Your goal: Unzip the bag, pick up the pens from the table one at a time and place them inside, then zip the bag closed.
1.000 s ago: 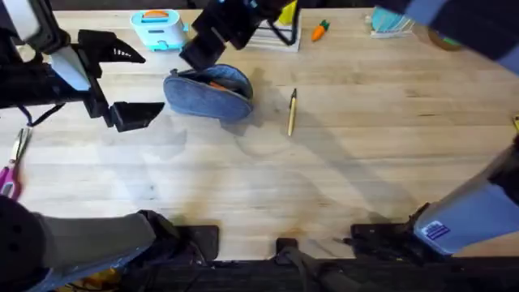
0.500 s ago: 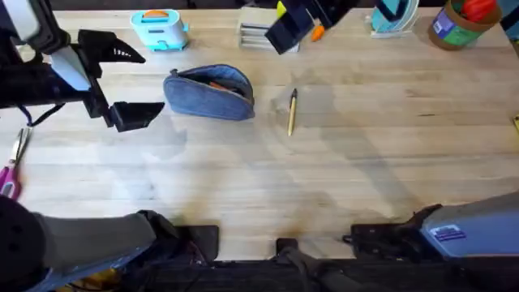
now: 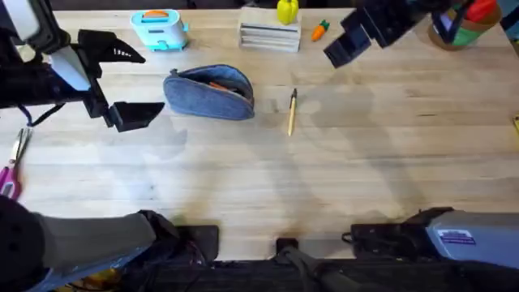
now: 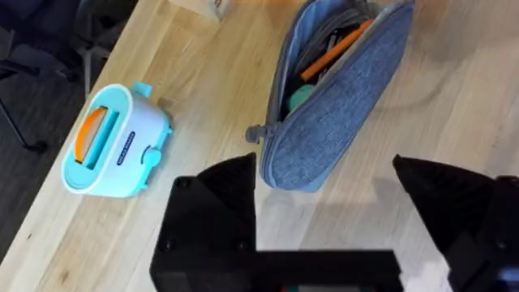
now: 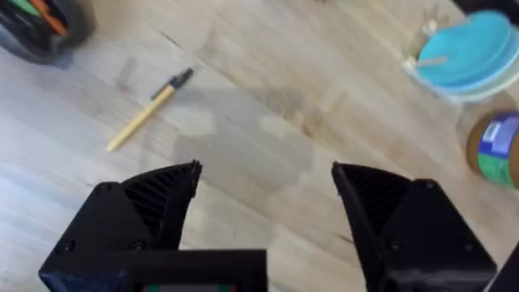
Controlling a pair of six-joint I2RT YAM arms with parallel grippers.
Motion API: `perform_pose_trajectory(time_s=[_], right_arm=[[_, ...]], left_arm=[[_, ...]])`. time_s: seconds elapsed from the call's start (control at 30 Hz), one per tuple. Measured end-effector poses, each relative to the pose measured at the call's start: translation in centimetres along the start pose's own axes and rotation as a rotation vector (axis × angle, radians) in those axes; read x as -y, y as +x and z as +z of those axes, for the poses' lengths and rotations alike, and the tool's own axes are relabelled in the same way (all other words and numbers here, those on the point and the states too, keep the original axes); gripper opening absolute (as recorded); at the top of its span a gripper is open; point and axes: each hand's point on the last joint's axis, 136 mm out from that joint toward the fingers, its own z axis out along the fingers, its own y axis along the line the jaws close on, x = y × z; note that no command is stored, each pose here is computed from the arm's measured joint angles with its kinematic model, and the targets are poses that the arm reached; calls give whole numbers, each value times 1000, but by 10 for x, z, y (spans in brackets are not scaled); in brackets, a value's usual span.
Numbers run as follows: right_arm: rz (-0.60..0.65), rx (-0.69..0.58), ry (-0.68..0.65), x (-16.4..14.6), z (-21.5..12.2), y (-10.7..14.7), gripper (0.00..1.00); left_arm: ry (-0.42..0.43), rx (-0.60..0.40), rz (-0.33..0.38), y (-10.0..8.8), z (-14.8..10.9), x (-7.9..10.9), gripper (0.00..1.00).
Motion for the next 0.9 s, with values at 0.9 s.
perform_pose_trajectory(time_s=[0.9], right_arm=[[588, 35, -107, -103, 115, 35, 997]], left_arm=[[1, 1, -2, 0, 0, 0, 994]])
